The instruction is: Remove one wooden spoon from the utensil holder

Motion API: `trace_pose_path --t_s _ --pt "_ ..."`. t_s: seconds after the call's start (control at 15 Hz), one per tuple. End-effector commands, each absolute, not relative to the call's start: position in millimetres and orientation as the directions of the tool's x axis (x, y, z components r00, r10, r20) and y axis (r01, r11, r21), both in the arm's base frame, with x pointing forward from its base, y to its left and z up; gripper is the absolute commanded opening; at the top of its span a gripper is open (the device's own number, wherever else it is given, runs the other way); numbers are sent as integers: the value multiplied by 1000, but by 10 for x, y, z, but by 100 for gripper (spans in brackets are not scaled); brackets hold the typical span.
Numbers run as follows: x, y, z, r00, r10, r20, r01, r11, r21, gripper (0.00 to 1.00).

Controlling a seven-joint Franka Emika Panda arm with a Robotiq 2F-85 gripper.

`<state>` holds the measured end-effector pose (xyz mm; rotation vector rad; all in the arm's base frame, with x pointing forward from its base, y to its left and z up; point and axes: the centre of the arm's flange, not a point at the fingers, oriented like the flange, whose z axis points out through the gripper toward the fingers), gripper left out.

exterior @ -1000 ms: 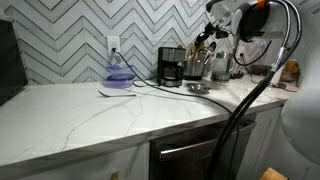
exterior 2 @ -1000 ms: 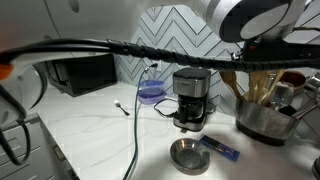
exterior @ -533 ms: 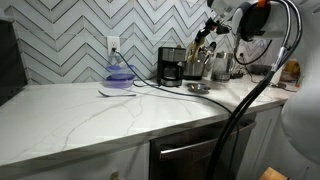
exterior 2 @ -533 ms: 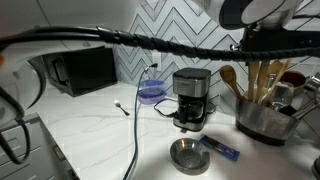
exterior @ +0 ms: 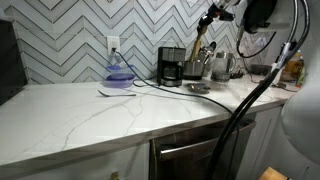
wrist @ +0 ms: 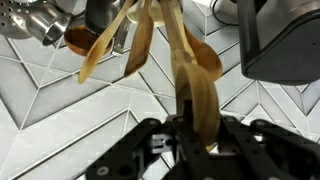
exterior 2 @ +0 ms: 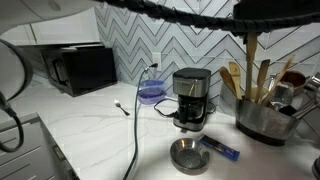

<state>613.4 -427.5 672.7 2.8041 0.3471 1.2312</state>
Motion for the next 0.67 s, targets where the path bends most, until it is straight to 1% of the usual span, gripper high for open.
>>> trace_pose_path --t_s 0.0,0.6 --pt "6038 -4232 7038 680 205 704 146 -979 144 4" --pt "5876 -3937 7441 694 143 706 83 -989 119 4"
